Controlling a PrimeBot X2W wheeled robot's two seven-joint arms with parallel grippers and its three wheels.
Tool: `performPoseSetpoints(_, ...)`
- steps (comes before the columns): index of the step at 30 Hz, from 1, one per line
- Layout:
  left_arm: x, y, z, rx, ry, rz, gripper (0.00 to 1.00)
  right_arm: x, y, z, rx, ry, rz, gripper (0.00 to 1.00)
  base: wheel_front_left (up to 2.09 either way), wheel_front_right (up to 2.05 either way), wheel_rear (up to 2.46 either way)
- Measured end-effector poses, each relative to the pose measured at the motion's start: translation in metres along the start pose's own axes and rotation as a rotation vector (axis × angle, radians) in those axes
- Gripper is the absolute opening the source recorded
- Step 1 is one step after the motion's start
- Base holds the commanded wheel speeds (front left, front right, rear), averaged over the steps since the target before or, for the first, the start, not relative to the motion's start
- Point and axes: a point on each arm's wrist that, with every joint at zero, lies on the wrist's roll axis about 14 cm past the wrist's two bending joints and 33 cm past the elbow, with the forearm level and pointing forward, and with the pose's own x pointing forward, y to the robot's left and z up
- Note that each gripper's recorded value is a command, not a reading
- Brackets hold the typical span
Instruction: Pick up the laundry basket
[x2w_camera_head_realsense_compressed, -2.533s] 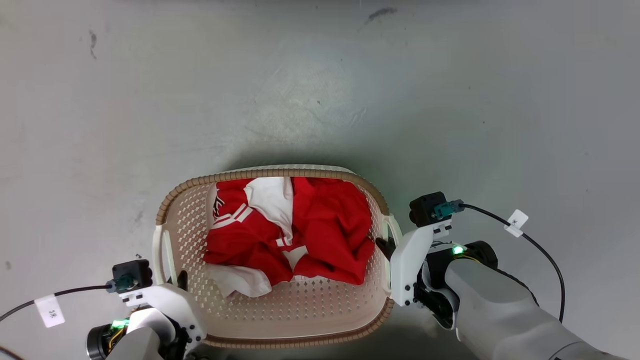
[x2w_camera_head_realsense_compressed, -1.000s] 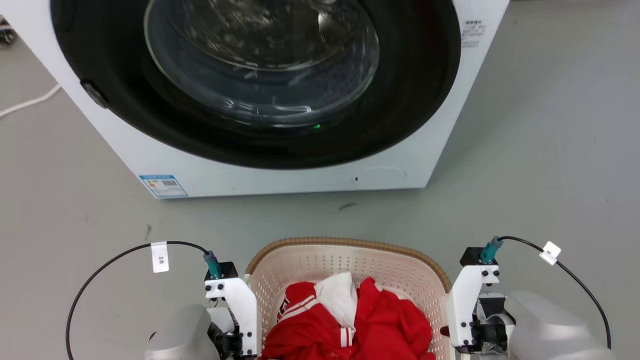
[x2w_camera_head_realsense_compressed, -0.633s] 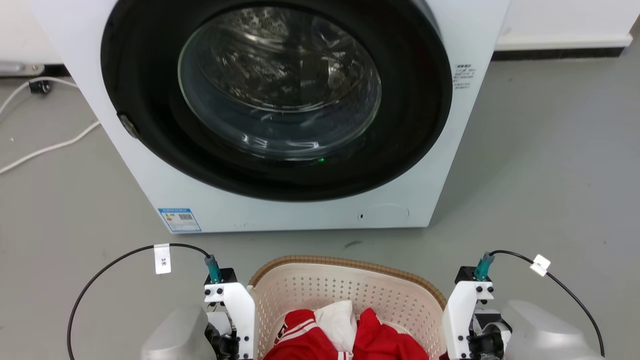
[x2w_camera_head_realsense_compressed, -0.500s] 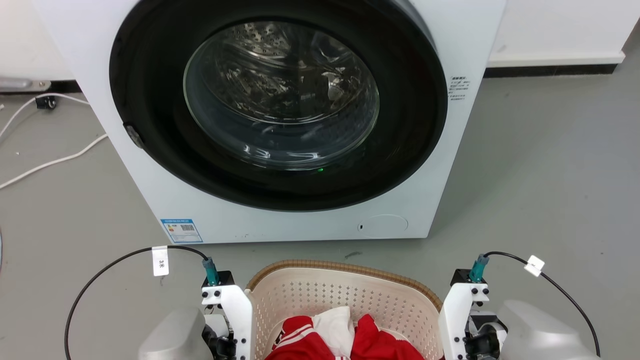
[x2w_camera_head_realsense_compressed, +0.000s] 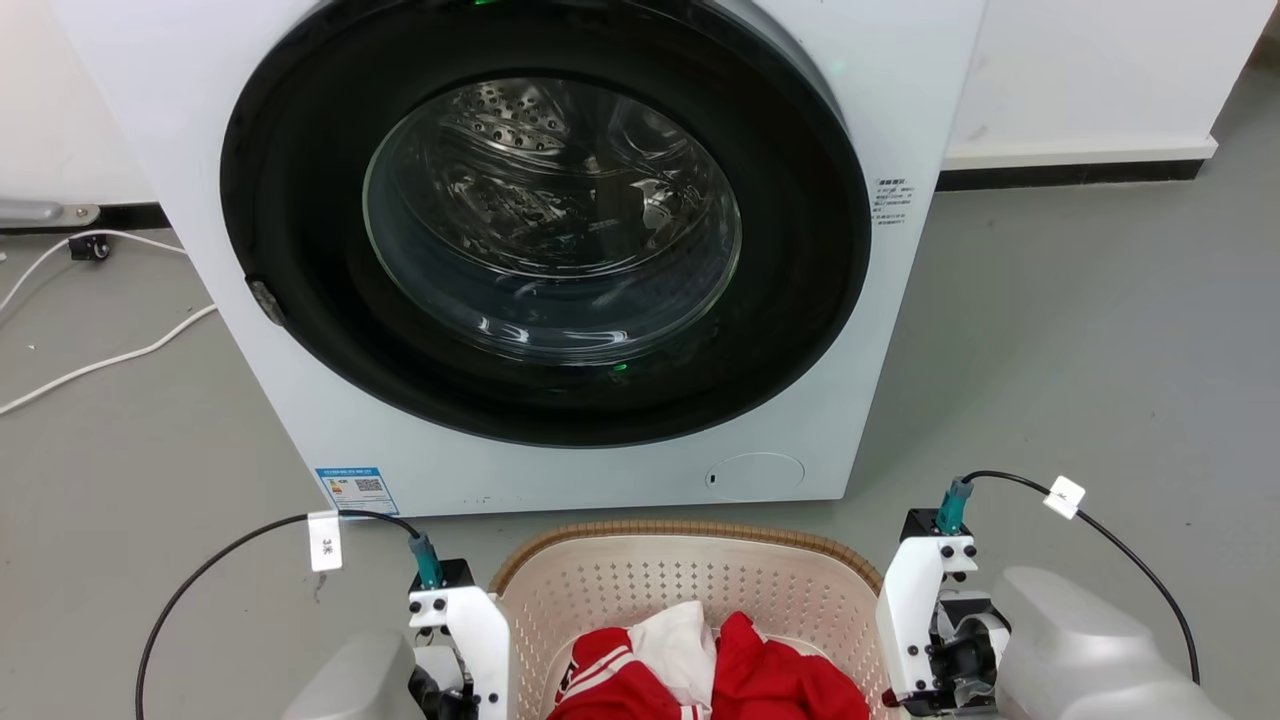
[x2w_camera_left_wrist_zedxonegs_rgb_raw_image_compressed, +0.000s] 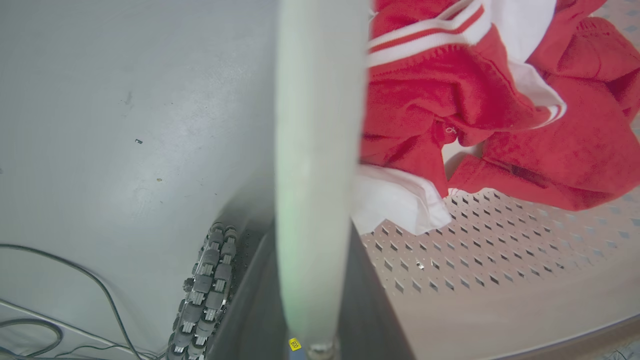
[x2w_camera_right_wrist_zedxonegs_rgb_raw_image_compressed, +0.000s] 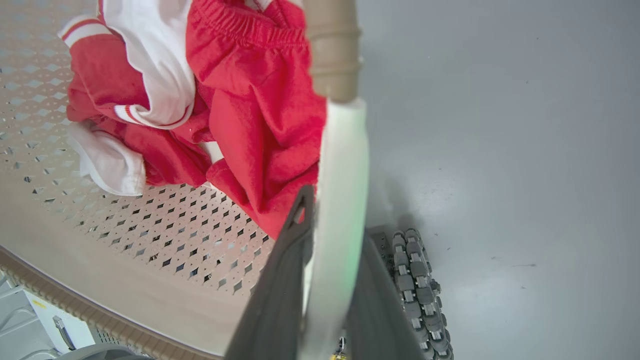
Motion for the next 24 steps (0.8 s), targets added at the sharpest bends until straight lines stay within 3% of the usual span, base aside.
performPoseSetpoints(24, 0.0013, -0.0017, -0.0021, 0.013, 0.001, 0.004, 0.00, -0.0010, 0.0004, 0.0016, 0.016, -0.031, 0.002, 0.00, 0.00, 0.00, 0.00)
